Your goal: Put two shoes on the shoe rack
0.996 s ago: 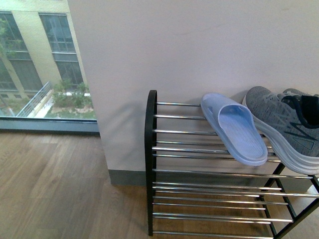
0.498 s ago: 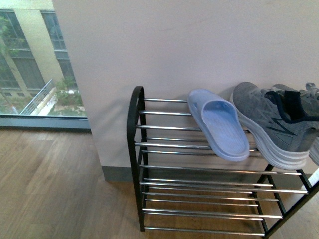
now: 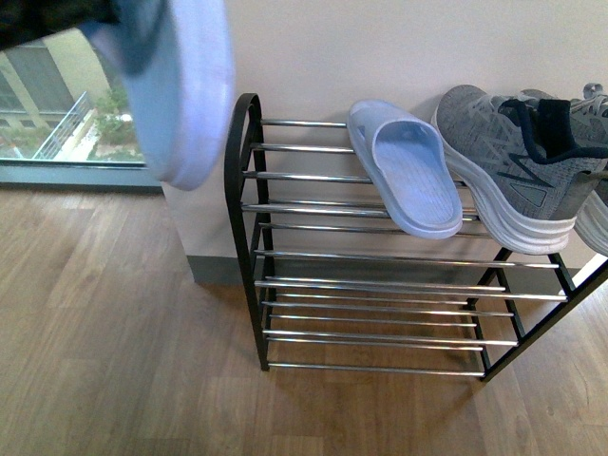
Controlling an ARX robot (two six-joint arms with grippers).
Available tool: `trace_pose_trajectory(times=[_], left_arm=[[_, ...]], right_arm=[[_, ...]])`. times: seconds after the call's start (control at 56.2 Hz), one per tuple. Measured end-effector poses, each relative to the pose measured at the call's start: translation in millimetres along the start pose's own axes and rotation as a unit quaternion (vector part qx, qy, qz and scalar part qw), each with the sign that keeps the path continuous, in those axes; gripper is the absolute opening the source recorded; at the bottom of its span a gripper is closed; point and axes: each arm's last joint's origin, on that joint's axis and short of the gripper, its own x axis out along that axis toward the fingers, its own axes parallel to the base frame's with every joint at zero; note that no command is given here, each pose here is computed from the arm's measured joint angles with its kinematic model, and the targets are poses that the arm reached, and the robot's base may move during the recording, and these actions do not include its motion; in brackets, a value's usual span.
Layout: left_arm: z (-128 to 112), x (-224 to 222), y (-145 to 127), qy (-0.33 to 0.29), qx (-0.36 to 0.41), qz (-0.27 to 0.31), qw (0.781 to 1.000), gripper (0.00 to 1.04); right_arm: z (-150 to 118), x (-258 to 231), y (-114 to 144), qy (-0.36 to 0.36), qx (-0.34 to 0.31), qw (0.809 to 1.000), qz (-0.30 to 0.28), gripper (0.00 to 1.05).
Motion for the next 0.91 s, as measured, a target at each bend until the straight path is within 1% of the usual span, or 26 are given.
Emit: trace_pose_trajectory(times=[0.214, 0.445, 0.587, 0.641, 0.73, 0.818, 0.854, 0.907], left_arm=[[-6, 62, -5, 0.089, 0.033, 0.016, 0.995, 0.02], [-1, 106, -11, 0.123, 0.078, 0.019, 0.989, 0.02], [1, 131, -16, 0.142, 0.106, 0.008, 0.984, 0.02], [-2, 142, -18, 0.150, 0.122, 0.014, 0.981, 0.02], [-13, 167, -22, 0.174, 0.153, 0.019, 0.973, 0.02], [-22, 180, -24, 0.190, 0.165, 0.025, 0.968, 0.02], [-28, 188, -27, 0.197, 0.176, 0.026, 0.964, 0.02], [-30, 195, -34, 0.197, 0.187, 0.022, 0.962, 0.02]], right_arm=[[0, 0, 0, 0.000, 0.000, 1.000, 0.000, 0.95], [0, 0, 0, 0.000, 0.000, 1.000, 0.000, 0.95], [0, 0, 0, 0.000, 0.000, 1.000, 0.000, 0.95], [0, 0, 0, 0.000, 0.000, 1.000, 0.000, 0.95], [0, 0, 0, 0.000, 0.000, 1.000, 0.000, 0.95], [0, 0, 0, 0.000, 0.000, 1.000, 0.000, 0.95], [0, 0, 0, 0.000, 0.000, 1.000, 0.000, 0.95], [0, 0, 0, 0.000, 0.000, 1.000, 0.000, 0.95]])
